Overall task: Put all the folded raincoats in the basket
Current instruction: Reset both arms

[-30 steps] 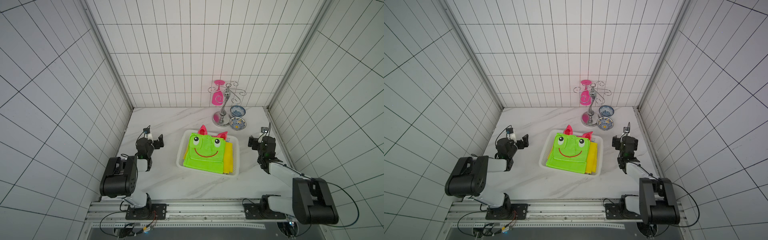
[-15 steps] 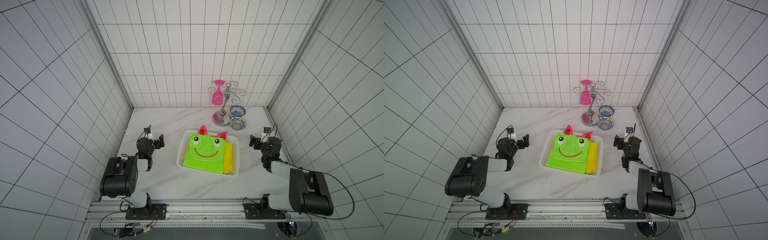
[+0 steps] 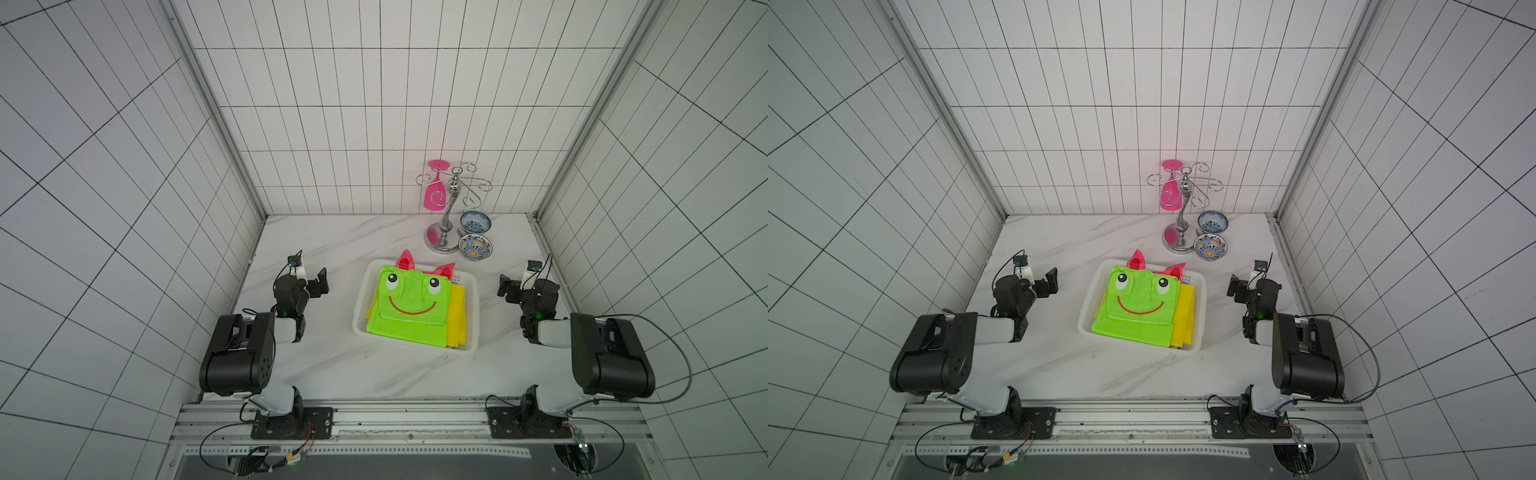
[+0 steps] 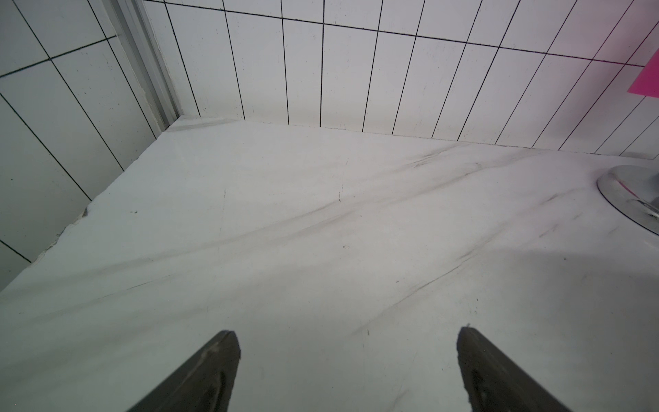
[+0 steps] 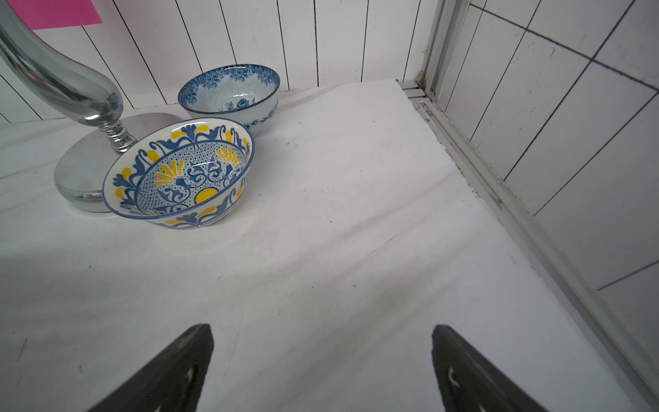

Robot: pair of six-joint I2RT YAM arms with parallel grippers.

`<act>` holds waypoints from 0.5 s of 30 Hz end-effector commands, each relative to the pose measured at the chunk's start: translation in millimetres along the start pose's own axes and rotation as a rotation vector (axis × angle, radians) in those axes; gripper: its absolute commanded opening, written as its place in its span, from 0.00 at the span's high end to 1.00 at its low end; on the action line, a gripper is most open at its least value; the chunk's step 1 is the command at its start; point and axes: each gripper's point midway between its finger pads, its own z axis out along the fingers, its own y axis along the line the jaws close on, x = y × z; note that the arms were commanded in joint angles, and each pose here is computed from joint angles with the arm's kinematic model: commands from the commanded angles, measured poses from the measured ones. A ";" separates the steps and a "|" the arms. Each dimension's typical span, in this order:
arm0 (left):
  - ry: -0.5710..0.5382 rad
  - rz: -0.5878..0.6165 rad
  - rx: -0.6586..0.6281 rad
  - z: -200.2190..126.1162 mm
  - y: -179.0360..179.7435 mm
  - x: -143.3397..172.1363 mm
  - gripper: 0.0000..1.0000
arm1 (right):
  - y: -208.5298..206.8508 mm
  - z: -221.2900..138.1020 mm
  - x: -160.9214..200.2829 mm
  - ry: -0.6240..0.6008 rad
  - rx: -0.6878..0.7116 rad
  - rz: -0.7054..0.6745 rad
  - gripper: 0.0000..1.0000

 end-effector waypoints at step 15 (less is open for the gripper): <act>-0.037 -0.002 -0.019 -2.6 2.8 -11.4 0.02 | 0.2 4.0 -7.5 0.009 0.022 -0.007 0.01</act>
